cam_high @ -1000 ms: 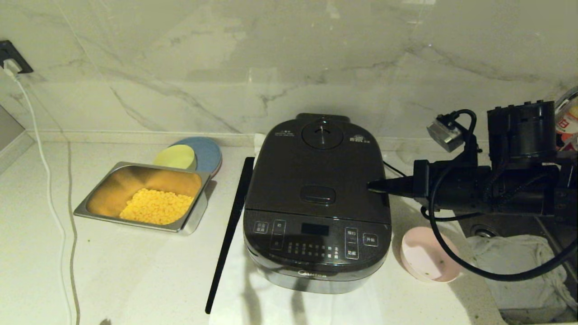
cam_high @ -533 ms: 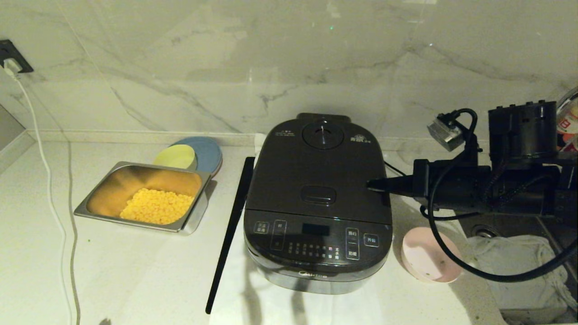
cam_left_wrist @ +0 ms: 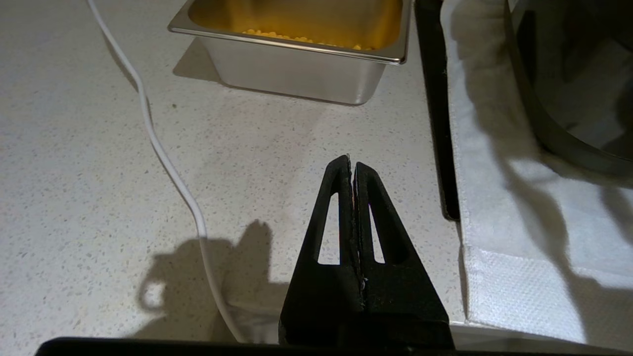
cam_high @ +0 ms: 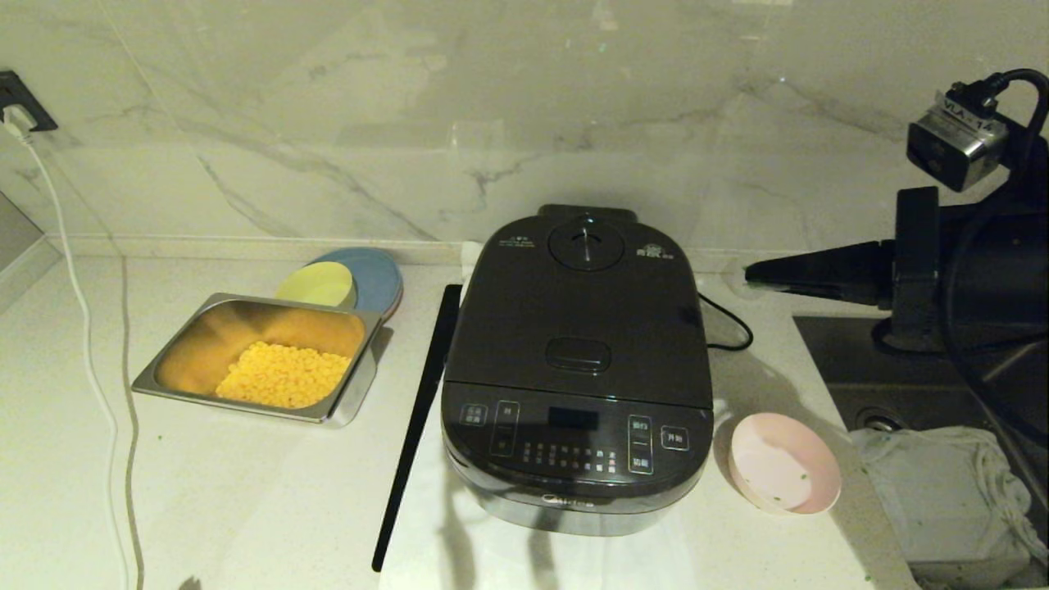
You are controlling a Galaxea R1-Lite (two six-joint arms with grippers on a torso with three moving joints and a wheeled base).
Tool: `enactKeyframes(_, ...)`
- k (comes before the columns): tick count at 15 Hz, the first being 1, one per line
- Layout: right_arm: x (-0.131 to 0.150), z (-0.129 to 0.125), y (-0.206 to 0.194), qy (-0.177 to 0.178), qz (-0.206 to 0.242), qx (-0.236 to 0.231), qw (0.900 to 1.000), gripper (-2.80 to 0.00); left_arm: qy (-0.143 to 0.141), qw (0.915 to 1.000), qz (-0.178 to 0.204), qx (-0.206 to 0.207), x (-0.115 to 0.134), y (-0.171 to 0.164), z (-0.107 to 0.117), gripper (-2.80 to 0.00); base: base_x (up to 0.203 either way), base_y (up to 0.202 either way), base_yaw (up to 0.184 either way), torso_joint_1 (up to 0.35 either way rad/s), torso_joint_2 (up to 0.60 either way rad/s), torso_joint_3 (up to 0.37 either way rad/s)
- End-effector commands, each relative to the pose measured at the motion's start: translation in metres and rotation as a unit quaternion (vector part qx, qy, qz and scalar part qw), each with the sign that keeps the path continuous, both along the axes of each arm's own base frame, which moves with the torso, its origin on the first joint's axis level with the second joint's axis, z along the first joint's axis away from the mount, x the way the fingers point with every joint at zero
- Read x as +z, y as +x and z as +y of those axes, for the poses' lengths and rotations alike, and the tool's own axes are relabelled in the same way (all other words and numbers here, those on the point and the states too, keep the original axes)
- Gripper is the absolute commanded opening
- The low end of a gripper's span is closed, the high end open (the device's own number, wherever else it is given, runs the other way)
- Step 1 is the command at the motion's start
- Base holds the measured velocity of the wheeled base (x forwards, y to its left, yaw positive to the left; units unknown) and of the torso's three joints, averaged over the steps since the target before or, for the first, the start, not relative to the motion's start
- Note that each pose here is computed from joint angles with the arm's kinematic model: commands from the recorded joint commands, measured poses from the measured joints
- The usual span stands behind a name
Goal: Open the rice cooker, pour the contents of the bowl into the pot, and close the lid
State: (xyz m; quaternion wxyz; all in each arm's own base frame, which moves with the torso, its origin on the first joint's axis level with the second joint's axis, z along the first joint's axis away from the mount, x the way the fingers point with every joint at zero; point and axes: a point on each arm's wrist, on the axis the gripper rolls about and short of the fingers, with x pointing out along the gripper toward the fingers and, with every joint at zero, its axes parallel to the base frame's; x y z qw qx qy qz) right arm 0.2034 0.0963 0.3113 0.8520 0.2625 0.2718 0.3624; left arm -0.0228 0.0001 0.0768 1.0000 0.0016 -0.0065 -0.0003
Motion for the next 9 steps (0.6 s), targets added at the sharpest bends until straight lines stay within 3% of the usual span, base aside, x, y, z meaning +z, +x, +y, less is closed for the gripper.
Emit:
enactKeyframes(1,0.005,-0.002,-0.023,-0.020,0.044,0.020,0.999,-2.80,0.000,1.0000,0.004,0.000,-0.002,0.001,0.000,-2.80,0.000,0.000,0.000,0.000,0.00,0.000)
enactKeyframes(5,-0.023,0.014,-0.029,-0.047,0.091,0.060,0.993,-2.80,0.000,1.0000,0.004,0.000,-0.002,0.001,0.000,-2.80,0.000,0.000,0.000,0.000,0.00,0.000)
enactKeyframes(9,-0.042,0.029,-0.022,-0.079,0.116,0.066,0.988,-2.80,0.000,1.0000,0.004,0.000,-0.002,0.001,0.000,-2.80,0.000,0.000,0.000,0.000,0.00,0.000)
